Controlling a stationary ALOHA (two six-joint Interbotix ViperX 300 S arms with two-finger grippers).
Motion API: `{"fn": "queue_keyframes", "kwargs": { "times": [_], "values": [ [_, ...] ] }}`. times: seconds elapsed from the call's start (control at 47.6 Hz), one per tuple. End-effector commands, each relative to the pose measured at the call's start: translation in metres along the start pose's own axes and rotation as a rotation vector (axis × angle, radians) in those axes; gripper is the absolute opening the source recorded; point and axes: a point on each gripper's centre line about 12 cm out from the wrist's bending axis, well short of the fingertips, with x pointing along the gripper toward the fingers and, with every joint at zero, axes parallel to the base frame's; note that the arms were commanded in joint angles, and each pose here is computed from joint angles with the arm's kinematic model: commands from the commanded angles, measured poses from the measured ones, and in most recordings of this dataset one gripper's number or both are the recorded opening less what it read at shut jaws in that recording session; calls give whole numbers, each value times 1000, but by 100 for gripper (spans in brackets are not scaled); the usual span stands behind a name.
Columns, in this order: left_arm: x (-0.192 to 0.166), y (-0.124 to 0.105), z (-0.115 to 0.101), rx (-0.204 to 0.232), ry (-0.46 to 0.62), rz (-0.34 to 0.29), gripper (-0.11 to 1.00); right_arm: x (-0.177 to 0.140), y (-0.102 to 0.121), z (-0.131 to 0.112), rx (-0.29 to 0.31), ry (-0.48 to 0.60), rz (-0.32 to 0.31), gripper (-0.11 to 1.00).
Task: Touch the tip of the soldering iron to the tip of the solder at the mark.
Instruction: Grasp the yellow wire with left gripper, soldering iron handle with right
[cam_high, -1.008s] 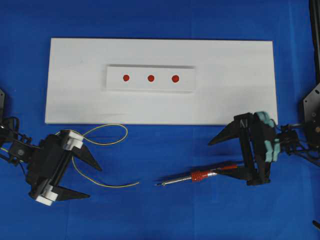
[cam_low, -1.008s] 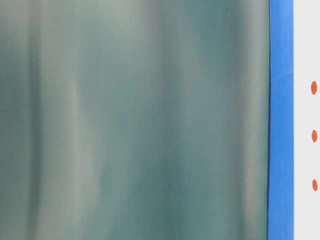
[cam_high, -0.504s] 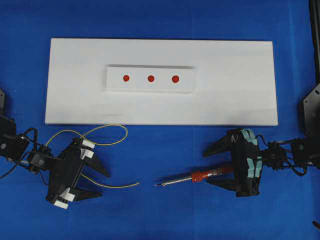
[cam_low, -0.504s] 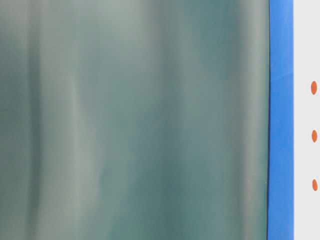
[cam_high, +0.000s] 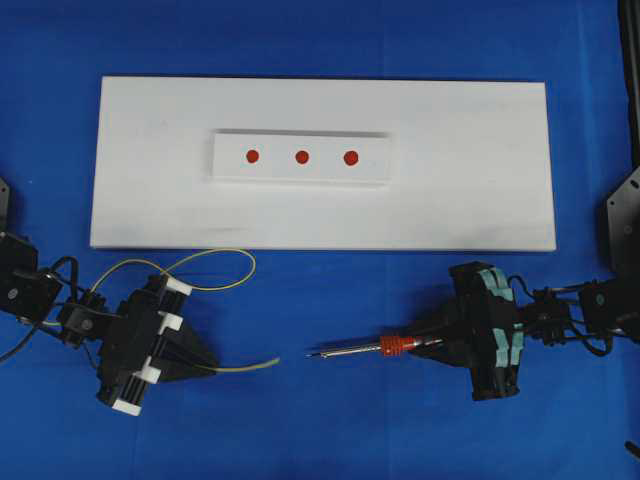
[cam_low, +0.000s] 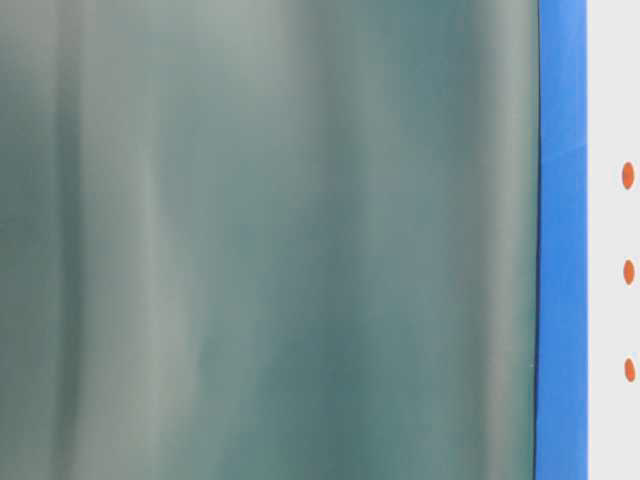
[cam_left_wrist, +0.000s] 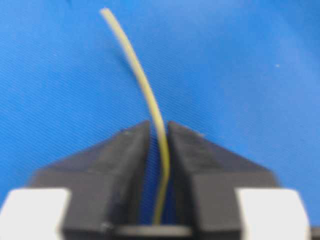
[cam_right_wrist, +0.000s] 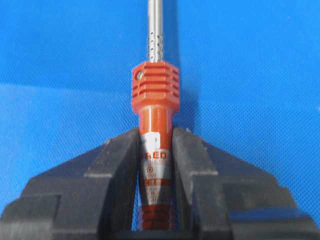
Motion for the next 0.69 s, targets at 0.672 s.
{"fn": "queue_keyframes", "kwargs": {
  "times": [0.672],
  "values": [
    [-58, 11, 97, -26, 146, 72, 3, -33, 0, 78, 18, 57, 40, 6]
  ]
}}
